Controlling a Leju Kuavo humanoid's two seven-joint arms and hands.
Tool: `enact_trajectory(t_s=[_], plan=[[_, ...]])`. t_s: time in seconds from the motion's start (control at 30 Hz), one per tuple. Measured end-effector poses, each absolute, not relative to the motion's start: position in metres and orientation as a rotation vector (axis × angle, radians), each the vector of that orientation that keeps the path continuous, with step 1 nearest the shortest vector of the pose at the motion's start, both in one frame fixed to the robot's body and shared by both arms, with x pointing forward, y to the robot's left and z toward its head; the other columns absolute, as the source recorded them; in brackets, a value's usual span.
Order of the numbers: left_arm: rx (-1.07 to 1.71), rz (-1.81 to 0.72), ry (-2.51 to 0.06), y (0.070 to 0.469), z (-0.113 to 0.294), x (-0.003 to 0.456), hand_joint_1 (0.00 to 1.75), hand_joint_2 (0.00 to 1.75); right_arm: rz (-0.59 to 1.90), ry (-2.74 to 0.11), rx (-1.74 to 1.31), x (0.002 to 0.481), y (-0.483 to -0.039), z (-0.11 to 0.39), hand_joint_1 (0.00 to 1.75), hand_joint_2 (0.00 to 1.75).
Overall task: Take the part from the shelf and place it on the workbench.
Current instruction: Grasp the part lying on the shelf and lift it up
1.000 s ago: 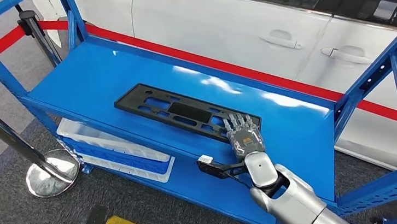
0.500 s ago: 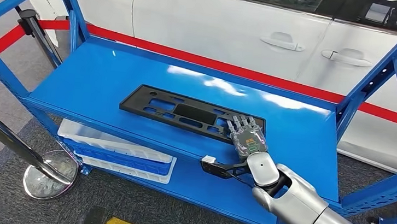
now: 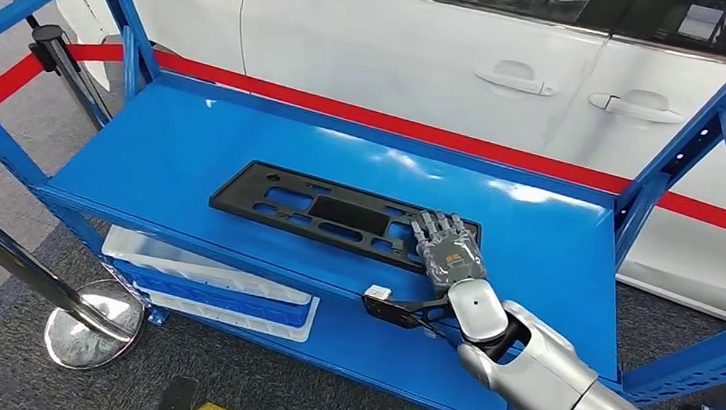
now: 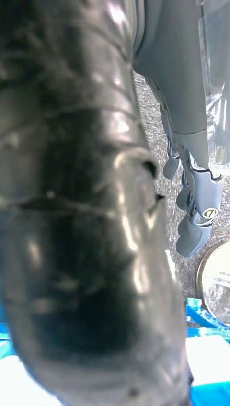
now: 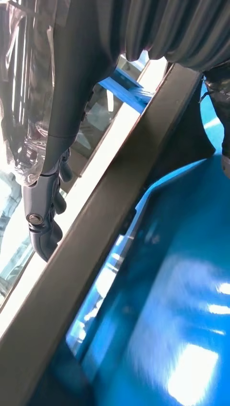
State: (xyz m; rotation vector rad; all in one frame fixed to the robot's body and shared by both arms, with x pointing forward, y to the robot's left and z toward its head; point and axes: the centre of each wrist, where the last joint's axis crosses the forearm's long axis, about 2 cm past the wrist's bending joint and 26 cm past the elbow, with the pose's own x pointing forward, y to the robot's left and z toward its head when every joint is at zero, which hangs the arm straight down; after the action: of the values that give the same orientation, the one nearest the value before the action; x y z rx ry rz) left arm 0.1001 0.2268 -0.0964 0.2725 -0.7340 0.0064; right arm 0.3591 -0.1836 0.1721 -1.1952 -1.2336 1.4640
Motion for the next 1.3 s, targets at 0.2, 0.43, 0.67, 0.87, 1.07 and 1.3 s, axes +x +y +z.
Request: enact_trajectory(t_s=[0.2, 0.43, 0.67, 0.87, 1.07, 1.3], plan=[[0.272, 0.006, -0.733, 0.2267, -0.0969, 0.098, 0.0, 0.0, 1.465, -1.229, -1.194, 0.359, -0.1833, 0.172, 0.0, 1.75], [0.271, 0.006, -0.737, 0.2268, -0.0966, 0.0993, 0.0, 0.0, 1.473, -1.196, -1.201, 0.3595, -0.1836, 0.1721, 0.0, 1.75], [0.271, 0.006, -0.736, 0.2267, -0.0967, 0.0989, 0.0, 0.0, 1.483, -1.161, -1.205, 0.3589, -0.1852, 0.1689, 0.0, 1.75], [0.27, 0.007, -0.734, 0.2258, -0.0967, 0.0984, 0.0, 0.0, 1.487, -1.154, -1.205, 0.3589, -0.1858, 0.1676, 0.0, 1.75], [0.287, 0.022, -0.713, 0.2258, -0.0962, 0.1002, 0.0, 0.0, 1.508, -1.104, -1.204, 0.3622, -0.1858, 0.1711, 1.75, 1.75], [0.289, 0.023, -0.707, 0.2258, -0.0968, 0.0972, 0.0, 0.0, 1.553, -1.068, -1.17, 0.3614, -0.1851, 0.1669, 1.75, 1.75]])
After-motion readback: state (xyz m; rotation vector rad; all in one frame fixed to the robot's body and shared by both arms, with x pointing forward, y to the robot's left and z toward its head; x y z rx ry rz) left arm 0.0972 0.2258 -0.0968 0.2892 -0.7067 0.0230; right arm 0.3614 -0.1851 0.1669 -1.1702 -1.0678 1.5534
